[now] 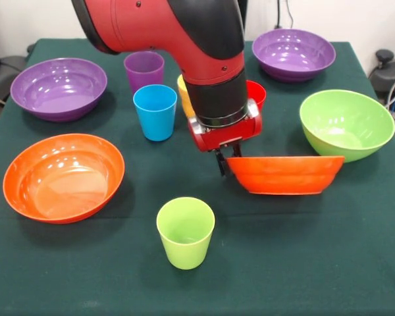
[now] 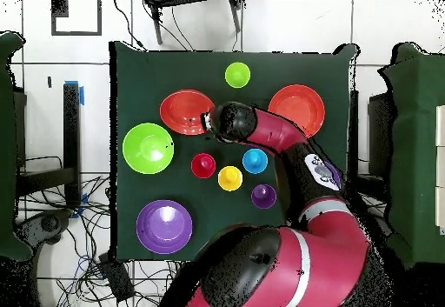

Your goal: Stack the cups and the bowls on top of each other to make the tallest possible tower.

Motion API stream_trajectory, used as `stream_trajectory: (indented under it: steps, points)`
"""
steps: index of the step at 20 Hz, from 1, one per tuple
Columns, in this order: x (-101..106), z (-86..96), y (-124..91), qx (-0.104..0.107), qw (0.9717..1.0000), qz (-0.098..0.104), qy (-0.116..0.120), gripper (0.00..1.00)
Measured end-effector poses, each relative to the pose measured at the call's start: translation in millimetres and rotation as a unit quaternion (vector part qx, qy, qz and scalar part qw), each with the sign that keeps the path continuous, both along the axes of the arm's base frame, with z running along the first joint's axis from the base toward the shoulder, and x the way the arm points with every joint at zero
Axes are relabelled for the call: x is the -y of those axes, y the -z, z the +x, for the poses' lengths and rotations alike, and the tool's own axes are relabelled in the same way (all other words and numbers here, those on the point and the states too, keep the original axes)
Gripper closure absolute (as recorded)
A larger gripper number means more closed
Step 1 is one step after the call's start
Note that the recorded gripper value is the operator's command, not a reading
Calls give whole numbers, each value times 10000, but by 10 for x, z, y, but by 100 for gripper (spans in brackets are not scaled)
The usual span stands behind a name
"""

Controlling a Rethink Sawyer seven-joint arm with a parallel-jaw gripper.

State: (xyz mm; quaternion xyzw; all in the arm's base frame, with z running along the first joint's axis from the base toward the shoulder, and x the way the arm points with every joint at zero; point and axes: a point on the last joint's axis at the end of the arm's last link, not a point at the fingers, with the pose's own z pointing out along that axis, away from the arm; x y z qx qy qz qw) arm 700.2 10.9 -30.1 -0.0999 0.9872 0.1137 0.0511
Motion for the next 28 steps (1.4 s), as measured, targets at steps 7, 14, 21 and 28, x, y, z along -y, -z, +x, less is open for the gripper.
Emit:
stream_trajectory:
  steps: [7,14,21,28]
  points:
    - [-120,49,-149,-241,9995,-55,-188,100]
    - [-227,153,-301,-490,9979,-104,-400,100]
    - [-91,220,-333,-519,9976,-269,-378,100]
    - [237,274,-278,-509,9969,-560,-233,100]
